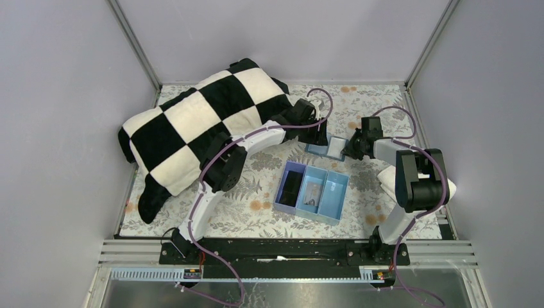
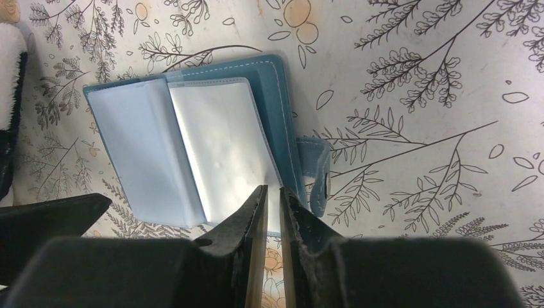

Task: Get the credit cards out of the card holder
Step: Remove the credit card from the card holder.

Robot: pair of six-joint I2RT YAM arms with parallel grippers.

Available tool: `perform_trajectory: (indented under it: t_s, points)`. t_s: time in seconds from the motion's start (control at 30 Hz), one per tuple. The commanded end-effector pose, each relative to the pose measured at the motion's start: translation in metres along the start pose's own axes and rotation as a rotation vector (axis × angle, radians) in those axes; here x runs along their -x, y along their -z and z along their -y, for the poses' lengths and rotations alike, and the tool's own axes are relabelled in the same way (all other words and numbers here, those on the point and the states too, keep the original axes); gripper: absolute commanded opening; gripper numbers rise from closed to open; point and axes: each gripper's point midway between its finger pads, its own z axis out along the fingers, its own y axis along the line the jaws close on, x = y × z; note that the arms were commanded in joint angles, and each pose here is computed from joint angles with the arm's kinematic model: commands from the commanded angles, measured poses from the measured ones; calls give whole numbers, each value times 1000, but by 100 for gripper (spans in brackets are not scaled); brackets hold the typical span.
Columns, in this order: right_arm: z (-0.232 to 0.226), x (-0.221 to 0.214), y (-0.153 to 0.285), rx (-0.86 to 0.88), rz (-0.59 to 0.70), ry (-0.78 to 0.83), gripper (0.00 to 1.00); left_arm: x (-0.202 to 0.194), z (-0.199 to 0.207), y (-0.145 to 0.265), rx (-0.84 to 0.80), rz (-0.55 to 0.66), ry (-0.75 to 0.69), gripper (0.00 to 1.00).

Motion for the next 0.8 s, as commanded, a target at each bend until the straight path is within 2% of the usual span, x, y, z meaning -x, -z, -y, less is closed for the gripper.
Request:
perform_trajectory:
  t_s: [0.0,0.2,0.5,0.77]
  points:
    - [3,0,0,0,1,6,19,29,9,7,-4,69,-34,63]
    - [3,0,1,4,1,8,19,21,-4,-3,35,53,-16,66]
    - [3,-1,1,6,-5,6,20,5,-6,-16,9,2,7,66]
    - [2,-1,-2,24,4,6,19,2,3,-18,-45,-18,10,60]
